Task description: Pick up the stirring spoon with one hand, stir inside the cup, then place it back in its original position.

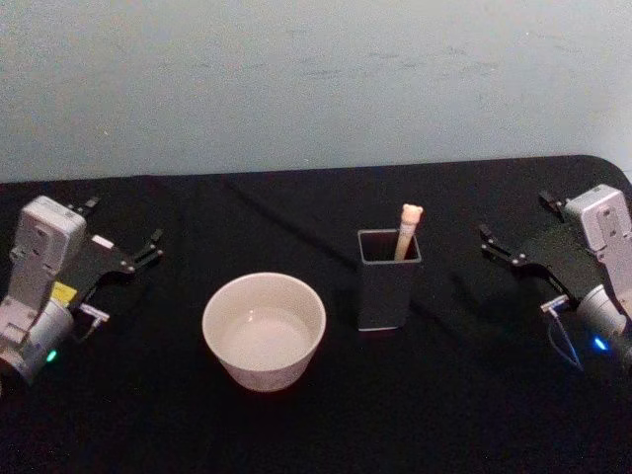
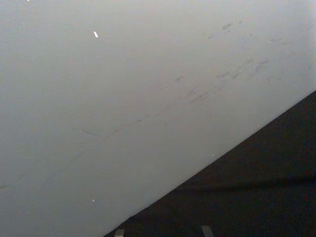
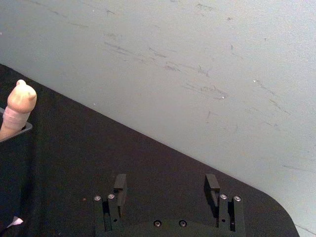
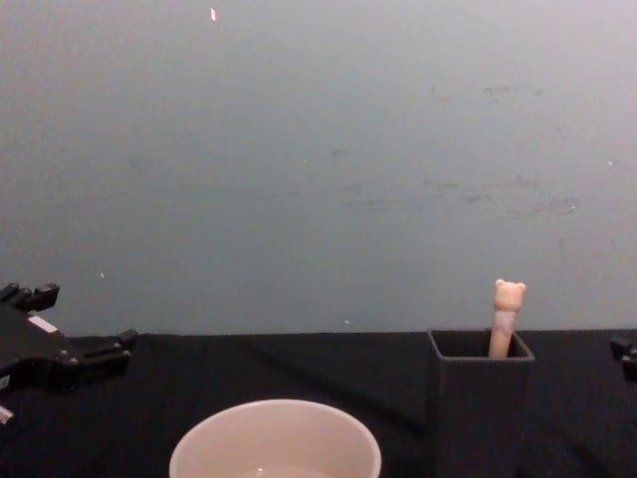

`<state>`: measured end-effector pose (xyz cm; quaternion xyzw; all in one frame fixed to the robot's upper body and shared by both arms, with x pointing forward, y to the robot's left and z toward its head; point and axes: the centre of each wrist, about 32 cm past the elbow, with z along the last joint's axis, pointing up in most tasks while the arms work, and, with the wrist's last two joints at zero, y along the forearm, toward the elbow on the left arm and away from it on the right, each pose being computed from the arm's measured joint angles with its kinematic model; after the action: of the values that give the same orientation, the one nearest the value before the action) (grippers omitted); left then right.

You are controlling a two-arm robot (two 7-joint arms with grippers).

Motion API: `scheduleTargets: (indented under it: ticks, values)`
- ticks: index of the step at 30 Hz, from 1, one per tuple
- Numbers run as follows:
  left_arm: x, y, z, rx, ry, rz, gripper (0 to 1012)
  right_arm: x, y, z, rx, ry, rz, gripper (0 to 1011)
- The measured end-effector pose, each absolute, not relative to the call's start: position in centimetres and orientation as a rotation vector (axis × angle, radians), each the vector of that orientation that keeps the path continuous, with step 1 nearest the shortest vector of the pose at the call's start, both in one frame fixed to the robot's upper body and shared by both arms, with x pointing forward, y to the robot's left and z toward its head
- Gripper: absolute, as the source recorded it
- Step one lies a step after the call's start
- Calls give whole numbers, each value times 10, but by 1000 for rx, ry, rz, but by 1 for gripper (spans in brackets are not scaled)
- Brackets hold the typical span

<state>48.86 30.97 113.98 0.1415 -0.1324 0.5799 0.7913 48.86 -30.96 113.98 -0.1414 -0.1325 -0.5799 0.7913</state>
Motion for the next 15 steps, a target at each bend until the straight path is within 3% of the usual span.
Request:
scheduleTargets:
  ticks: [15]
  values:
    - [489, 310, 1140, 304, -285, 1248, 1001, 489, -310, 1140, -304, -285, -1248, 1002]
